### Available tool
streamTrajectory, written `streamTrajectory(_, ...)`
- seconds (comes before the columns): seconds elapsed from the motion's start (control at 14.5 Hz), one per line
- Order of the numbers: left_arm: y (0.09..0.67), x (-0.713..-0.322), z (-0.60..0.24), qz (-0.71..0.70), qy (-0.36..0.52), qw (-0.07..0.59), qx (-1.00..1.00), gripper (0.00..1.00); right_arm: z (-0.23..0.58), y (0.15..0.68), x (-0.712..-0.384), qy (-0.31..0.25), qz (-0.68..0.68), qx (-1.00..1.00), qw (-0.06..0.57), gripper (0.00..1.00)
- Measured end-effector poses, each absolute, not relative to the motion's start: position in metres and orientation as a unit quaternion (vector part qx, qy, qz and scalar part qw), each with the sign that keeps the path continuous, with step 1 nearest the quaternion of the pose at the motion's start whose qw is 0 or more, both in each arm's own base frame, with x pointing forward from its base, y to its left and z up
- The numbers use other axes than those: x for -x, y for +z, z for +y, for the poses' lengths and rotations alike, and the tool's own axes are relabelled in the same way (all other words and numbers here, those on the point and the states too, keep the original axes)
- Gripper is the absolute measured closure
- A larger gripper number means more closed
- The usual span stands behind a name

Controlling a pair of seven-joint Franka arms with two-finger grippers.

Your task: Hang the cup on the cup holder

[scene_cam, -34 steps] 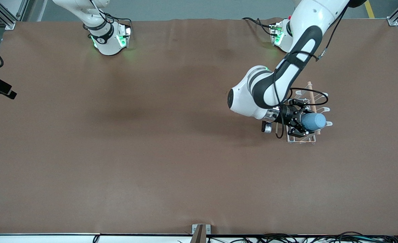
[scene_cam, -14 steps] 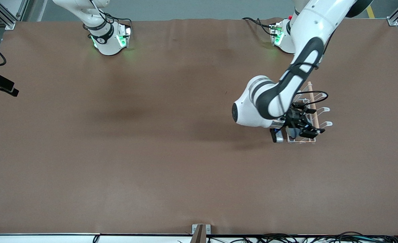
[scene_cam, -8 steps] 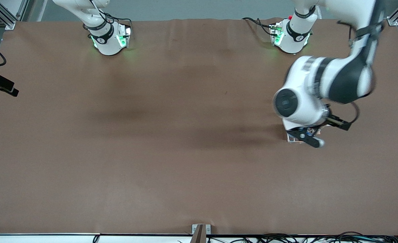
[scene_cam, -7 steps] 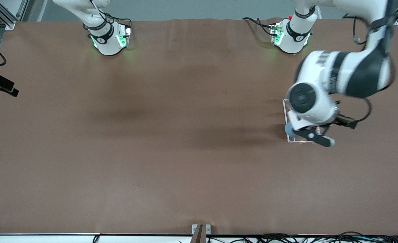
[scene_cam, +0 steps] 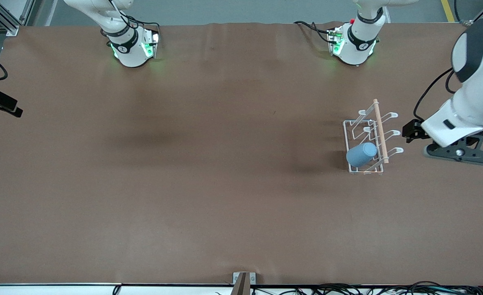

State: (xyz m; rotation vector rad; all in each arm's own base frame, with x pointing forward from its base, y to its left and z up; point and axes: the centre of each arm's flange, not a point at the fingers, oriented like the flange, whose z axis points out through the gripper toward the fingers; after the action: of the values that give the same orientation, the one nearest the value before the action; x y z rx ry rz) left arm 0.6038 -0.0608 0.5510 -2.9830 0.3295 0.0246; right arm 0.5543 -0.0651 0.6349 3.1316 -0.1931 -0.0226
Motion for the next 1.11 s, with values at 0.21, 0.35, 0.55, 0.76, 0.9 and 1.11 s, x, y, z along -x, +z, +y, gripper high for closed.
streamTrajectory(0.21,0.573,-0.584,-0.054,0.074,-0.010,0.025,0.997,0.00,-0.065,0.635,-0.554,-0.007,-0.062,-0.998,0.002,0.00)
streamTrajectory(0.35,0.591,-0.572,-0.061,0.062,-0.025,0.018,0.998,0.00,-0.065,0.635,-0.554,-0.007,-0.062,-0.998,0.002,0.00)
streamTrajectory(0.55,0.618,-0.553,-0.079,0.039,-0.046,0.006,0.998,0.00,-0.065,0.635,-0.554,-0.007,-0.062,-0.998,0.002,0.00)
streamTrajectory(0.76,0.630,-0.544,-0.082,0.033,-0.056,0.003,0.998,0.00,-0.065,0.635,-0.555,-0.007,-0.062,-0.998,0.002,0.00)
streamTrajectory(0.9,0.638,-0.544,-0.073,0.025,-0.062,0.002,0.998,0.00,-0.066,0.635,-0.555,-0.007,-0.062,-0.998,0.002,0.00)
streamTrajectory(1.11,0.648,-0.542,-0.043,0.010,-0.055,0.003,0.998,0.00,-0.066,0.635,-0.555,-0.006,-0.062,-0.998,0.003,0.00)
